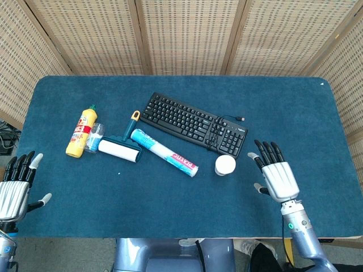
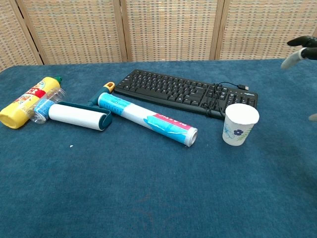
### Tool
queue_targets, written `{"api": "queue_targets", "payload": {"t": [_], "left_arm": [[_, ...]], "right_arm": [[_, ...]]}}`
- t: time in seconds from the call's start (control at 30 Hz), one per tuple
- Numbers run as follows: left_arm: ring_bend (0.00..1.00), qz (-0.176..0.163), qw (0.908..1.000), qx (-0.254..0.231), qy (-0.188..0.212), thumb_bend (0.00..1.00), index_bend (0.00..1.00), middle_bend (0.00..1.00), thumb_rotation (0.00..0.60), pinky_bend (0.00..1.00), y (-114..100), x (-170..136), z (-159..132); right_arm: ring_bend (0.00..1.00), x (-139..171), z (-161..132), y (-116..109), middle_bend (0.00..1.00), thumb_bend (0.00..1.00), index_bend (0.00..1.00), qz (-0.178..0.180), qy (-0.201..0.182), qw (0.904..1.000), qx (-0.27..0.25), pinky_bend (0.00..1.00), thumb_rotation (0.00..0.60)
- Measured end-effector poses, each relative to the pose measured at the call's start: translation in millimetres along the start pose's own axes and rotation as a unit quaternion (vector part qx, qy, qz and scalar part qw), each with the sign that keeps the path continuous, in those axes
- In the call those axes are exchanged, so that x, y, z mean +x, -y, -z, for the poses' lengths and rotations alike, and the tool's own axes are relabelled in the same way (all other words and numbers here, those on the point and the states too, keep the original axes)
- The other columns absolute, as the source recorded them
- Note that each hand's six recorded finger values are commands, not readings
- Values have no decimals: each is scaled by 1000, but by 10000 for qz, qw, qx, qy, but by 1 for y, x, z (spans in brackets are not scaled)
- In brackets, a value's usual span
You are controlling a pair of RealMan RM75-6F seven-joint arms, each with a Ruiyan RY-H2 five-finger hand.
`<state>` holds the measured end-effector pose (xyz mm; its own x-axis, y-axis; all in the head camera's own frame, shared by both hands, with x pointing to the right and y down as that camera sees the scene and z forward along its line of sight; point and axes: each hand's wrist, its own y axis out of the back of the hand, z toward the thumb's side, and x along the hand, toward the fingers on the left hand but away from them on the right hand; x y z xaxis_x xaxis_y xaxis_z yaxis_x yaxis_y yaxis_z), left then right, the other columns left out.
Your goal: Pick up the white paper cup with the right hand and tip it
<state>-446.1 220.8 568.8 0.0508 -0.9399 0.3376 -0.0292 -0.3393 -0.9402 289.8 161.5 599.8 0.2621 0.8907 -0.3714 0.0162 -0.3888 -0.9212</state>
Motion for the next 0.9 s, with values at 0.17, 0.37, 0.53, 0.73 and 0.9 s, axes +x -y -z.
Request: {"api": "queue_targets", "payload": {"t": [0.17, 0.37, 0.53, 0.73, 0.9], "left_arm": [[0, 31, 10000, -30, 9, 163, 0, 0, 600, 0, 0, 0, 0], [0, 103, 9999, -6, 66, 163, 0, 0, 600, 0, 4, -1, -3], [0, 119, 9999, -25, 67, 163, 0, 0, 600, 0, 4, 0, -3], [0, 140, 9999, -45, 49, 163, 0, 0, 600, 0, 5, 1, -2], [0, 170, 9998, -43, 55, 163, 0, 0, 600, 0, 7, 1, -2]], "right_arm": [[0, -19, -23, 7, 0, 201, 244, -292, -39, 9995, 84, 0, 600], [0, -35, -43, 13, 0, 200, 236, -597, -7, 9980, 204, 0, 600], [0, -48, -56, 20, 0, 200, 237, -903, 141, 9954, 279, 0, 600], [0, -61, -72, 31, 0, 200, 246, -1216, 241, 9916, 371, 0, 600], [0, -68, -78, 39, 0, 201, 252, -1324, 293, 9898, 429, 0, 600]]}}
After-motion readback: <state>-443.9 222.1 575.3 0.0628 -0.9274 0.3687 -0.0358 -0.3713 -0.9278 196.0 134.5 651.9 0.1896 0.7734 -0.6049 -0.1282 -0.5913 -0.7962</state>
